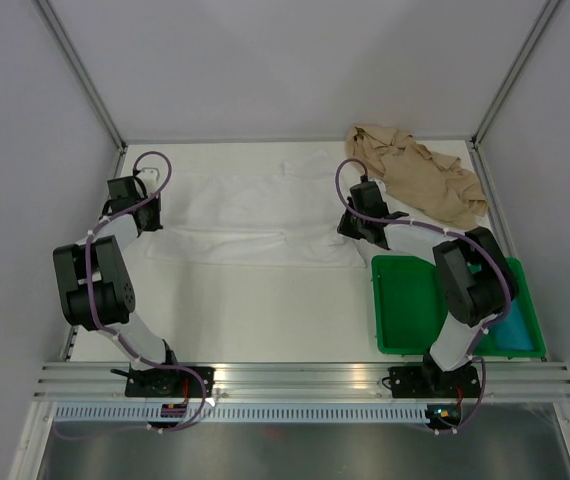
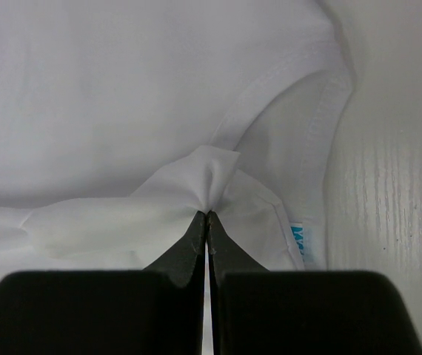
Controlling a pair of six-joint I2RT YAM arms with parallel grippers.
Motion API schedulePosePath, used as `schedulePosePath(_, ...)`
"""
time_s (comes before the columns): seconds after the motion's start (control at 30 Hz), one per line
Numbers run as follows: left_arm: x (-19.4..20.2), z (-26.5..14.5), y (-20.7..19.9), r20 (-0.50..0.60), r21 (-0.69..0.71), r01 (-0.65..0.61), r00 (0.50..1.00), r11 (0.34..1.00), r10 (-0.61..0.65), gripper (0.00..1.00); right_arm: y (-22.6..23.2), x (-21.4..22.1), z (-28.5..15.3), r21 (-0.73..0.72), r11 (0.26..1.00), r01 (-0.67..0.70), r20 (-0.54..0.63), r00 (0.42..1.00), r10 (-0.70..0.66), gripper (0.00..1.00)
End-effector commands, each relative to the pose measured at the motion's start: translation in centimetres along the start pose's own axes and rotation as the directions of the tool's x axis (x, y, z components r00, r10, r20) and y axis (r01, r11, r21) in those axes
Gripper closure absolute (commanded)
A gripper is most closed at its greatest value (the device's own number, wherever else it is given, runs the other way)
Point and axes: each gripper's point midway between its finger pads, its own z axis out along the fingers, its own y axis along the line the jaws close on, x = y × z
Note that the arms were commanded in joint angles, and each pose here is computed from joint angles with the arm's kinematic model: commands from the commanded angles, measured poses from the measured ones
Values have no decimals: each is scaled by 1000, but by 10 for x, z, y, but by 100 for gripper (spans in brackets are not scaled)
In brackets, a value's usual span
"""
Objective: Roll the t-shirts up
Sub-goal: Fold the tshirt
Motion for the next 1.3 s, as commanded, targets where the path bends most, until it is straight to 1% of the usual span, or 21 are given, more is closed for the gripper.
schedulePosePath(0.0,-21,6,8,52,-25,31,998,999,-29,98,13,-29,6,-24,1000,-20,83,996,22,100)
schedulePosePath(0.2,-15,12,7,35,-19,36,999,999,-36,98,11,-28,18,-3,1000,-5,70,998,6,100)
schedulePosePath(0.23,-15,13,8,36,-17,37,999,999,-37,97,9,-26,21,3,1000,-5,63,998,5,96)
schedulePosePath(0.27,-15,14,7,29,-14,37,999,999,-37,90,12,-30,22,1,1000,-4,68,998,4,91)
schedulePosePath(0.3,-15,14,8,27,-16,39,999,999,-38,63,12,-32,24,0,1000,1,71,997,-1,84)
schedulePosePath(0.33,-15,14,9,21,-20,38,999,999,-37,52,14,-32,27,1,1000,11,70,998,-11,68)
schedulePosePath(0.37,-17,11,10,20,-27,41,999,999,-41,42,14,-37,25,21,999,46,58,997,-47,61)
schedulePosePath(0.43,-21,7,9,25,-24,38,999,999,-37,37,4,-41,23,90,992,91,42,995,-95,50)
schedulePosePath(0.47,-26,-1,8,33,-19,30,999,999,-30,34,8,-53,18,98,987,127,59,989,-133,49)
schedulePosePath(0.5,-28,-5,5,38,-1,26,999,1000,-26,34,10,-62,8,103,985,141,77,986,-149,48)
schedulePosePath(0.53,-26,-9,2,35,12,21,999,1000,-22,34,5,-60,2,120,980,158,66,984,-166,48)
schedulePosePath(0.6,-26,-22,2,32,5,2,1000,1000,-2,33,4,-64,-18,128,971,203,73,974,-213,47)
schedulePosePath(0.67,-15,-30,4,2,-14,-16,1000,1000,16,33,-14,-47,-28,187,950,249,24,966,-258,48)
schedulePosePath(0.7,-10,-37,7,-15,-39,-24,1000,999,23,33,-17,-45,-37,192,942,274,22,959,-283,49)
schedulePosePath(0.77,7,-41,7,-58,-50,-48,997,998,45,32,-27,-17,-42,197,928,316,-38,948,-315,51)
schedulePosePath(0.8,13,-44,9,-80,-67,-54,996,996,48,33,-23,-8,-46,177,927,330,-46,944,-327,53)
schedulePosePath(0.9,38,-40,13,-157,-93,-65,986,994,50,30,-30,13,-45,167,925,341,-87,940,-331,52)
schedulePosePath(1.03,58,-29,19,-239,-116,-63,970,991,34,28,-37,21,-37,182,918,353,-111,935,-337,50)
schedulePosePath(1.2,71,-18,13,-279,-89,-30,960,996,4,28,-44,39,-25,172,912,372,-172,923,-343,49)
schedulePosePath(1.27,76,-14,6,-290,-52,-13,957,999,-3,28,-49,47,-20,176,909,377,-198,918,-343,48)
